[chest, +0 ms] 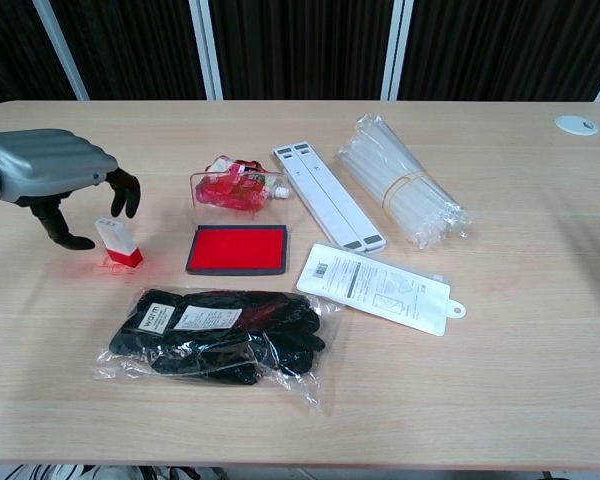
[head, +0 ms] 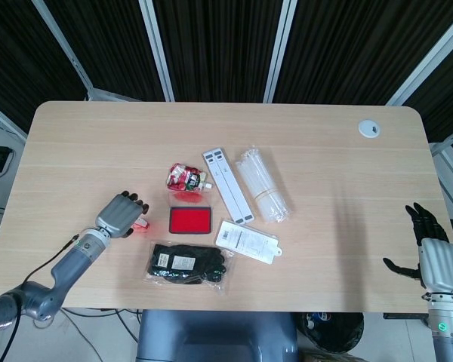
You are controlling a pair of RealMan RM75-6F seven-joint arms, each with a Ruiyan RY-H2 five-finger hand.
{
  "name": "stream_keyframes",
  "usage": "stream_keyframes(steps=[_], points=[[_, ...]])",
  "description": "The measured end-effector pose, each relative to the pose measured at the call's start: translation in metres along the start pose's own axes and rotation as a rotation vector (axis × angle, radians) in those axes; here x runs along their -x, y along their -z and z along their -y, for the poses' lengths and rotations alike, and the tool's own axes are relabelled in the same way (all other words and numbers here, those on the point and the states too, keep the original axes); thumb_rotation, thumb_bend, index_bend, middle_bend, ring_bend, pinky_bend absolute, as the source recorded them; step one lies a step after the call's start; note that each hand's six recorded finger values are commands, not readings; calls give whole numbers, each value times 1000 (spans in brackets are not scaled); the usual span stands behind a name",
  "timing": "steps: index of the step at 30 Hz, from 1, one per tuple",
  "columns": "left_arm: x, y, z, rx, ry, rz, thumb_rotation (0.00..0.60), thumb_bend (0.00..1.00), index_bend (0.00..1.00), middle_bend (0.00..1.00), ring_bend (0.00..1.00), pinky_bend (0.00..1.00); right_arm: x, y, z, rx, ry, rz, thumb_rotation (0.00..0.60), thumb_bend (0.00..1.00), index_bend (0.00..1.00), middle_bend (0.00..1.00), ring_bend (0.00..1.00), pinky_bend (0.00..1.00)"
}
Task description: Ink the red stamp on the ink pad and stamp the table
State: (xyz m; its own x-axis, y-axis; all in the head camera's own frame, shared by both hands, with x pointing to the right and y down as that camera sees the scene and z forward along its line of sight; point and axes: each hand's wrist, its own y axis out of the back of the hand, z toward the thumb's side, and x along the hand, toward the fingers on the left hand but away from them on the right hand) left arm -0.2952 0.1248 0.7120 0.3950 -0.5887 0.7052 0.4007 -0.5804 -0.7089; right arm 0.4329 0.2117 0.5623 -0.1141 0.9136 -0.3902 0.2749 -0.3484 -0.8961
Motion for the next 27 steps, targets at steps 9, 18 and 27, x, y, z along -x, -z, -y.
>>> stream_keyframes(steps=[9,18,27], points=[[-5,-4,8,0,13,3,600,240,405,400,234,288,0,0,0,4,-1,2,600,78,0,0,0,156],[-6,-1,11,-13,18,-4,600,263,423,417,235,288,-1,0,0,9,-2,4,600,79,0,0,0,156],[-8,-2,16,-5,18,-7,600,301,445,434,242,289,-1,0,0,18,-5,8,600,81,0,0,0,156]])
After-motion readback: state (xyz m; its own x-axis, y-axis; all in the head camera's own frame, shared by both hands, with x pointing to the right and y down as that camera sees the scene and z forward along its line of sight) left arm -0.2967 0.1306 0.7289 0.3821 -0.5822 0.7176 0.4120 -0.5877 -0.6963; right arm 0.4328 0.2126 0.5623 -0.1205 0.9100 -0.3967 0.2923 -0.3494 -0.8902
